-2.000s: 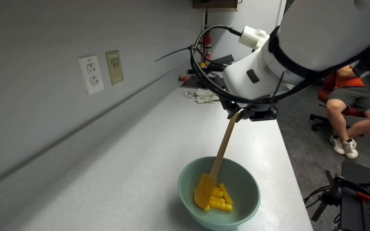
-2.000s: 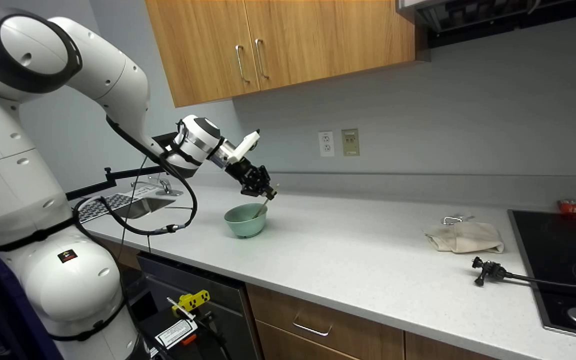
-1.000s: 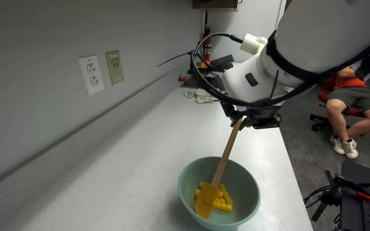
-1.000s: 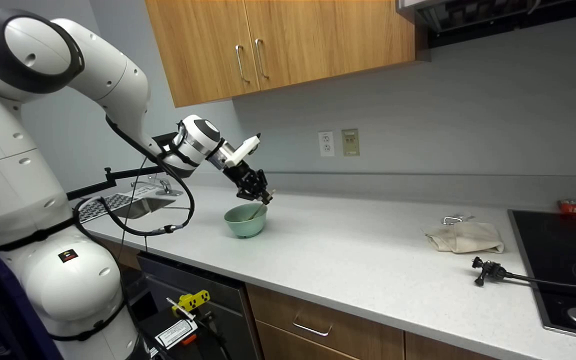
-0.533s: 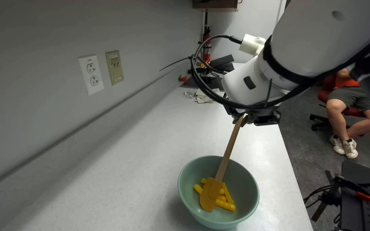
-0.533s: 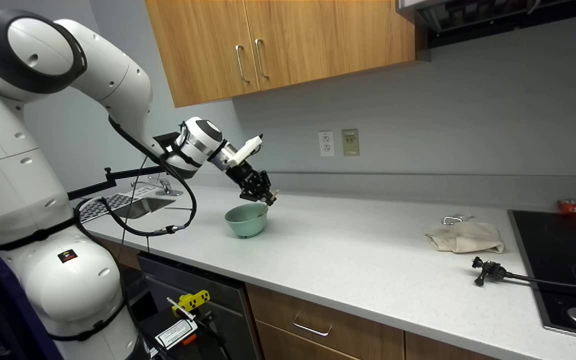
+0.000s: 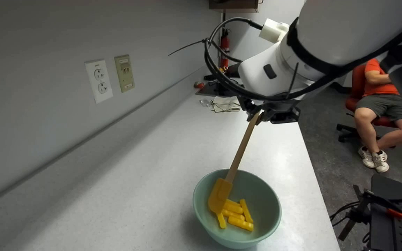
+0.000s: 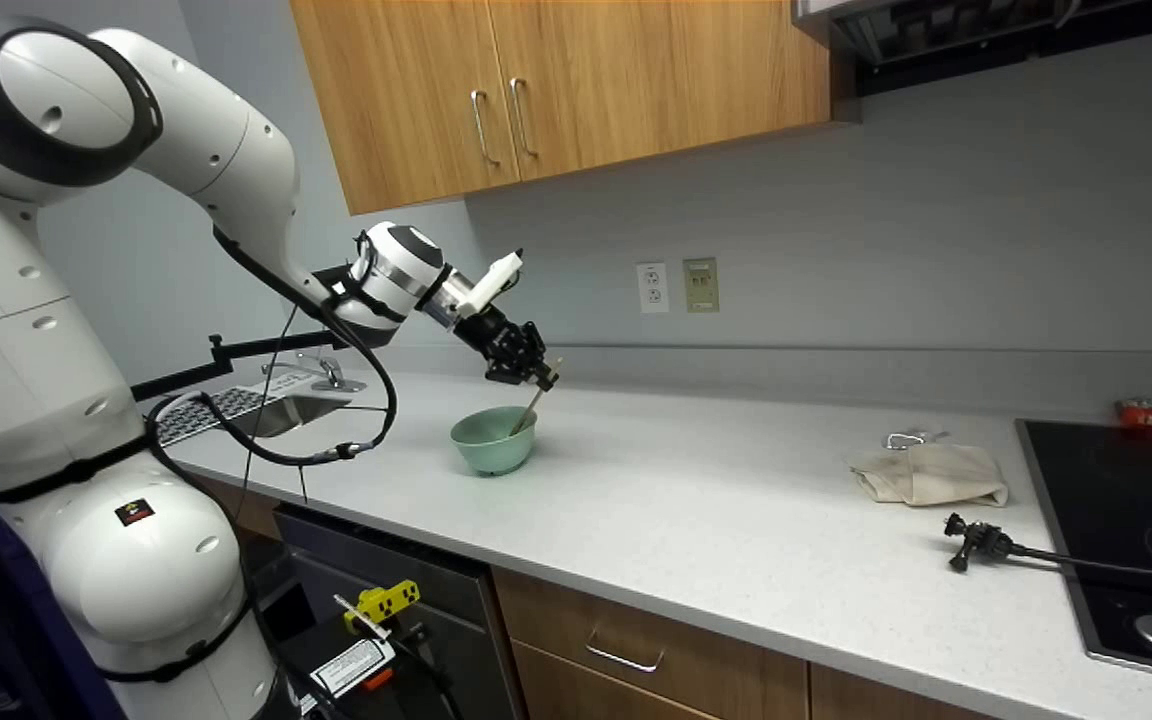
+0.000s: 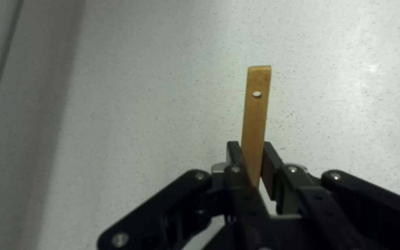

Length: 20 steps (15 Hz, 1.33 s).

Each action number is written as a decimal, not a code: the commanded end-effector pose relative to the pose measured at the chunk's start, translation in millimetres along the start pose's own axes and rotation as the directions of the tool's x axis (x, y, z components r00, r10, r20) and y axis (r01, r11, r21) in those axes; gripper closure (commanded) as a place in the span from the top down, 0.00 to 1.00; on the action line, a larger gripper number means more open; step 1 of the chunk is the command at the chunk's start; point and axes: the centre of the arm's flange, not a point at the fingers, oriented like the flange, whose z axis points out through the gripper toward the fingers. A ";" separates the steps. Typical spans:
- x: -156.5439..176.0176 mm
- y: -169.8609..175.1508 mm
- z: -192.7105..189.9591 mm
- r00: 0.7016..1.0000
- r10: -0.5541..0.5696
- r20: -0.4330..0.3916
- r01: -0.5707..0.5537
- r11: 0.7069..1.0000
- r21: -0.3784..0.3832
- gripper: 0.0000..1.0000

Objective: Use the spatula to stir the potato fries in the bowl

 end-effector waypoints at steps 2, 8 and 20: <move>-8.6 5.7 -18.3 0.999 0.019 -0.032 -0.019 0.999 -0.027 0.04; 7.1 -1.0 -10.1 0.995 0.057 -0.082 -0.053 0.997 0.053 0.04; 13.2 -5.8 12.9 0.997 -0.070 0.033 0.071 0.997 -0.038 0.04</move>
